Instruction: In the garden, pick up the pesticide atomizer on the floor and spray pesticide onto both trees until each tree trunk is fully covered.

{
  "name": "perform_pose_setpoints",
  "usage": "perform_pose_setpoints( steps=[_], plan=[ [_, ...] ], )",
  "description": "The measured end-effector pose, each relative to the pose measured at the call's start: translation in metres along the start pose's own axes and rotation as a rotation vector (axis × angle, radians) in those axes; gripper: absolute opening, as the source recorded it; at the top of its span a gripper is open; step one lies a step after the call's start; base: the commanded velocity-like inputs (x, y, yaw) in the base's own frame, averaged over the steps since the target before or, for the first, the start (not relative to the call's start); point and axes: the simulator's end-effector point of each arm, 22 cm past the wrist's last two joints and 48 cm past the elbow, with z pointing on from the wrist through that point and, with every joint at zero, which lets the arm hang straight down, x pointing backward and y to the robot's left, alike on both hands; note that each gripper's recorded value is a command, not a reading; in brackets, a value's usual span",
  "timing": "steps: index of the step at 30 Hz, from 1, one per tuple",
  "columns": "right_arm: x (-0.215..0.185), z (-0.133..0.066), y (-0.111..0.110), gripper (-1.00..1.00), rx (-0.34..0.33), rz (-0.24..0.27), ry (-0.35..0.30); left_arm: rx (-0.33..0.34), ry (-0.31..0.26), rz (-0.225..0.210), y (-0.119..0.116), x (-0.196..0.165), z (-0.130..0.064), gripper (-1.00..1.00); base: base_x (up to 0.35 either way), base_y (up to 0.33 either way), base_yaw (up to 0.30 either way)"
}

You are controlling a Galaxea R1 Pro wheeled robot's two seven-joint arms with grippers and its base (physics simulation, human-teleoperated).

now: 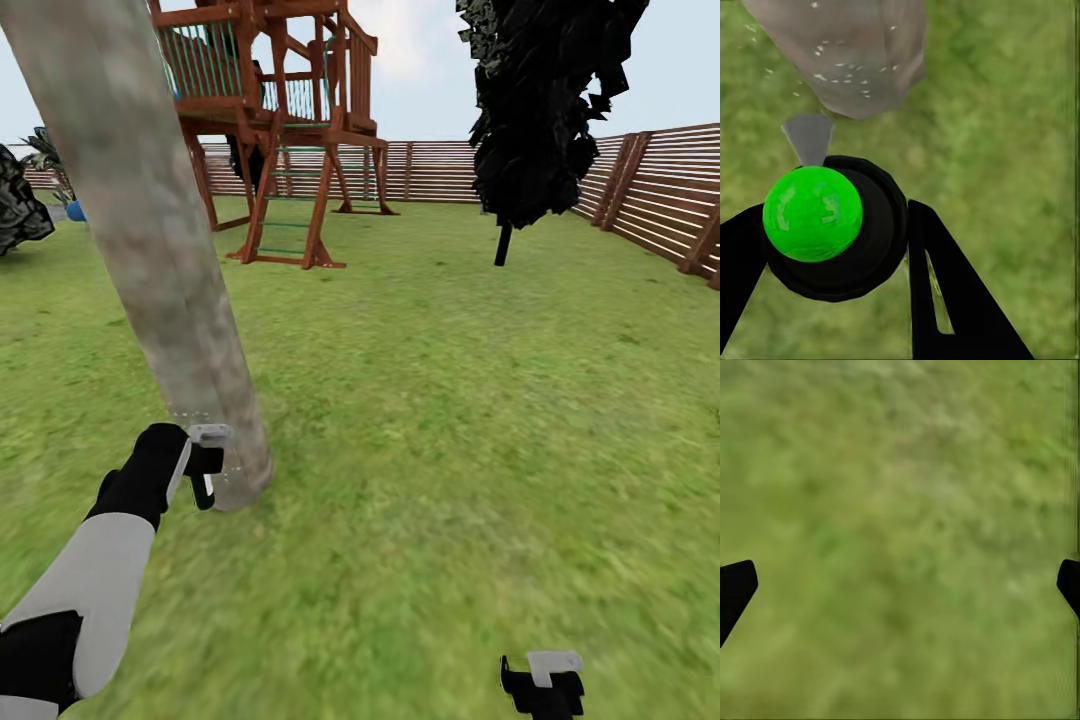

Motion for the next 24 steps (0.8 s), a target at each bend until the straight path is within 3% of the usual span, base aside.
perform_pose_setpoints(
  steps=[15, 22, 24],
  plan=[
    [0.0, 0.0, 0.0, 1.0, 0.0, 0.0, 0.0, -0.008, 0.001, 0.001, 0.005, 0.001, 0.0, -1.0, 0.079, -0.275, 0.006],
    [0.0, 0.0, 0.001, 1.0, -0.002, -0.001, -0.001, -0.02, 0.01, 0.003, 0.01, 0.006, 0.002, -1.0, 0.11, -0.275, 0.234],
    [0.0, 0.0, 0.001, 1.0, -0.003, -0.001, -0.001, -0.038, 0.015, 0.0, 0.021, 0.01, 0.003, -1.0, 0.121, -0.275, 0.276]
  ],
)
